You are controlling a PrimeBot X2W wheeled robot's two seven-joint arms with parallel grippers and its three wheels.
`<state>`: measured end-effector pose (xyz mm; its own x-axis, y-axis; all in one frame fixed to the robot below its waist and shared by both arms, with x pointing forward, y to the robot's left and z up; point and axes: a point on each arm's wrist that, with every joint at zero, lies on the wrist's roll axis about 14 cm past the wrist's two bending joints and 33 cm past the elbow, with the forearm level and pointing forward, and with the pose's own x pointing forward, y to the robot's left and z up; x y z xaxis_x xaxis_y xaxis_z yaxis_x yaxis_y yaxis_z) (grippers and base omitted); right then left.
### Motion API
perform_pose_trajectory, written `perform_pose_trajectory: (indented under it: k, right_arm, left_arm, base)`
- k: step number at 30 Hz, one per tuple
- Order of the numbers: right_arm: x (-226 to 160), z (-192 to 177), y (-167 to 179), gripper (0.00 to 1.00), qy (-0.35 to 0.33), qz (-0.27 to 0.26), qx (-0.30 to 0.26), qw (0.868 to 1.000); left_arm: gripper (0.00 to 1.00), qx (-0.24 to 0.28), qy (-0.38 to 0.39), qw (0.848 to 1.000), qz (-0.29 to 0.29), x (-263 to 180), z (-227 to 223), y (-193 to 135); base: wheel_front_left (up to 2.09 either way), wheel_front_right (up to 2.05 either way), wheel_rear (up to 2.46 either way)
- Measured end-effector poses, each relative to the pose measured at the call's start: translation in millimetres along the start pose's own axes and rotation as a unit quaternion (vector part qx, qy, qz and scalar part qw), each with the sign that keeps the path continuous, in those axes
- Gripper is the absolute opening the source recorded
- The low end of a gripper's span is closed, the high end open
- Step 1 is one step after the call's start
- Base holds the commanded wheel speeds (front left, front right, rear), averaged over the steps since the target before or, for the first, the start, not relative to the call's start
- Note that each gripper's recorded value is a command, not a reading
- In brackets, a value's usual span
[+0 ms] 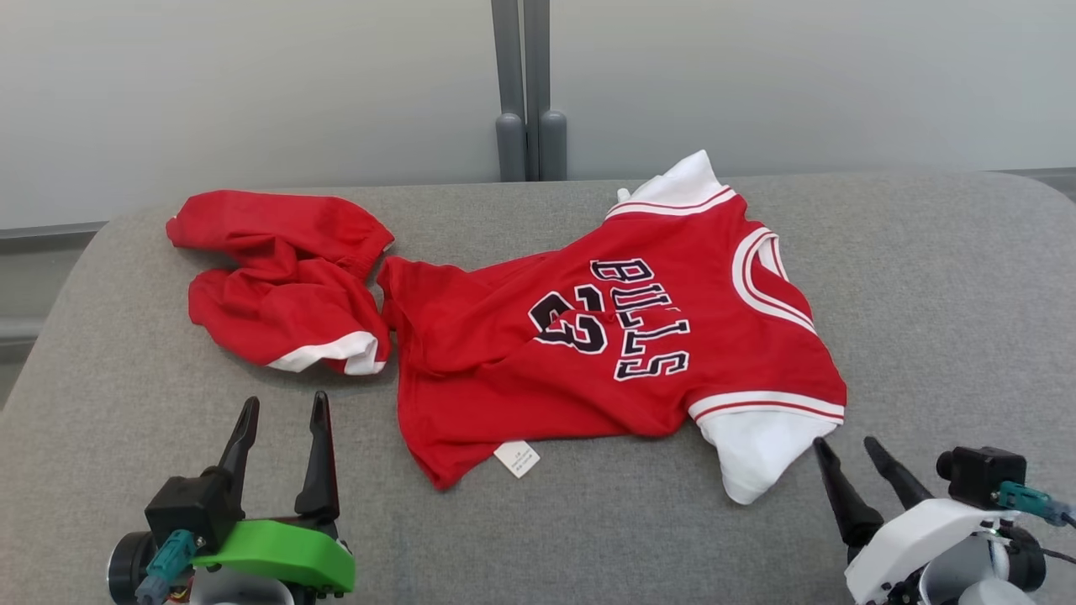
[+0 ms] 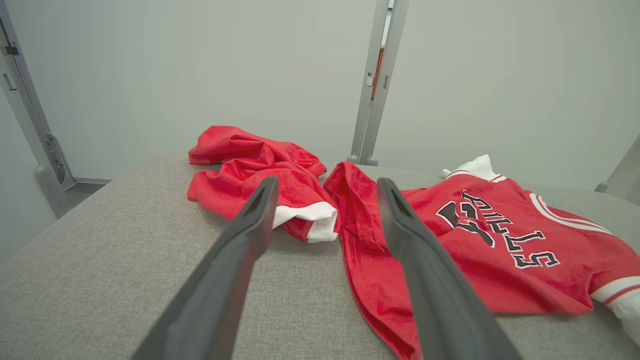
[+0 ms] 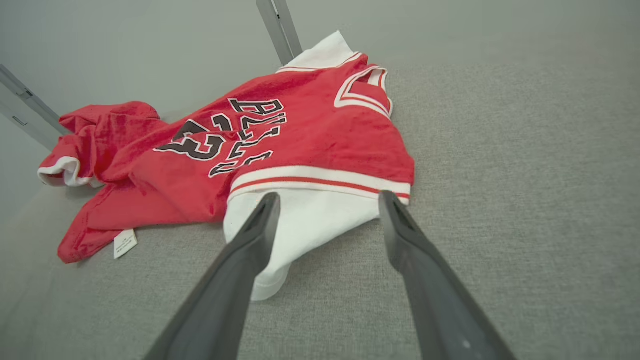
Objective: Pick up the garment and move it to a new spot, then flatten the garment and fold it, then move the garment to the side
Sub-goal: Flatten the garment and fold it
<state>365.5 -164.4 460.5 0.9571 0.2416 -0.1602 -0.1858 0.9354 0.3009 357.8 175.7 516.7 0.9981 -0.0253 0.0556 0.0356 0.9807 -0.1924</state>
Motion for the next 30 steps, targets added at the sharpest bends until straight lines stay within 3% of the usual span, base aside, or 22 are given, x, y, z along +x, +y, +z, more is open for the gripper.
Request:
perform_pose_trajectory:
  k: [4, 13, 15, 16, 21, 25, 30]
  right_arm:
    - [3, -31, 4, 1.00, 0.069, -0.005, 0.042, 0.997]
    - [27, -56, 16, 1.00, 0.121, -0.020, 0.161, 0.979]
    - [33, -56, 20, 0.30, 0.123, -0.016, 0.172, 0.977]
    - [36, -55, 20, 0.00, 0.123, -0.016, 0.174, 0.977]
    - [47, -39, 14, 0.00, 0.096, -0.012, 0.170, 0.981]
    - [58, -16, 13, 0.00, 0.069, 0.008, 0.124, 0.990]
    - [86, 14, 49, 0.00, 0.052, 0.071, 0.062, 0.994]
  left_arm:
    - [1.00, 0.000, 0.005, 1.000, 0.003, -2, -2, 1]
    - [1.00, 0.001, 0.010, 1.000, 0.017, -5, -4, 11]
    - [1.00, 0.002, 0.010, 1.000, 0.021, -5, -4, 14]
    - [1.00, 0.002, 0.010, 1.000, 0.024, -5, -4, 16]
    - [1.00, 0.003, 0.014, 0.999, 0.034, -9, -6, 23]
    - [1.00, 0.000, 0.016, 0.999, 0.038, -12, -8, 23]
    - [1.00, -0.004, 0.022, 0.999, 0.050, -17, -12, 28]
  base:
    - [0.00, 0.00, 0.00]
    - [0.00, 0.00, 0.00]
    - [0.00, 0.00, 0.00]
    - [0.00, 0.00, 0.00]
    - [0.00, 0.00, 0.00]
    - [0.00, 0.00, 0.00]
    - [0.00, 0.00, 0.00]
